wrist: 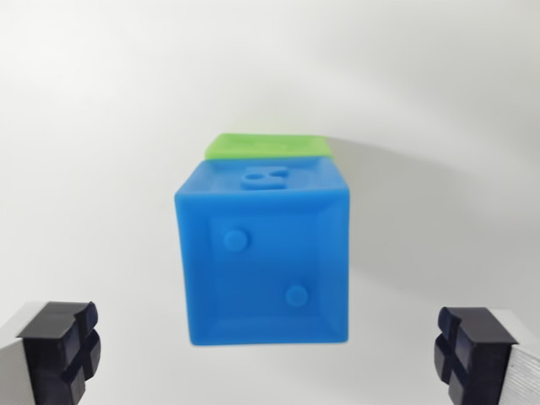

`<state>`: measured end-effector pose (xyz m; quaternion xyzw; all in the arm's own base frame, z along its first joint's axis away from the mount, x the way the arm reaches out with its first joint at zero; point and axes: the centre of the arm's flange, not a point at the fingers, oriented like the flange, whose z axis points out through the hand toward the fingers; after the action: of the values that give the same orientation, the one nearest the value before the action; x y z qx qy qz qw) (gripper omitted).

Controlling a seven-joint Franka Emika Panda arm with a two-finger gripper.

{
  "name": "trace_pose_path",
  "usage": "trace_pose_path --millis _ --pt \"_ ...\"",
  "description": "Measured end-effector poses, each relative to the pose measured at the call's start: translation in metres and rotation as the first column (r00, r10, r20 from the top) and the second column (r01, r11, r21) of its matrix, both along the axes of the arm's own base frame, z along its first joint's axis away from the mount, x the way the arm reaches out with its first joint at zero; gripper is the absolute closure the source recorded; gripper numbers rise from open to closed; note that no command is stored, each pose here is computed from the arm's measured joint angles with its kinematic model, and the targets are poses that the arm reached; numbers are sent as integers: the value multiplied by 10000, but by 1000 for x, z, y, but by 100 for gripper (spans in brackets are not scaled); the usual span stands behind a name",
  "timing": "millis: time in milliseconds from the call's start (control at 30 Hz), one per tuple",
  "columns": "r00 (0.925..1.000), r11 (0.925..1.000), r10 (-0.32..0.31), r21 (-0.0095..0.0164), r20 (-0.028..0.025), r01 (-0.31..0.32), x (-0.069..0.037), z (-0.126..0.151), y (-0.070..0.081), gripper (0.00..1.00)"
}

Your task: Stack cube

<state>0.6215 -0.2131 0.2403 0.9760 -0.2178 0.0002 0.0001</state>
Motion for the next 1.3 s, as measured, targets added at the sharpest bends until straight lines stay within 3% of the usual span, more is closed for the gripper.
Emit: trace_pose_path --millis 600,1300 --pt "10000 10000 7 19 9 -7 -1 76 0 0" --pt "10000 10000 15 23 32 -15 0 161 0 0"
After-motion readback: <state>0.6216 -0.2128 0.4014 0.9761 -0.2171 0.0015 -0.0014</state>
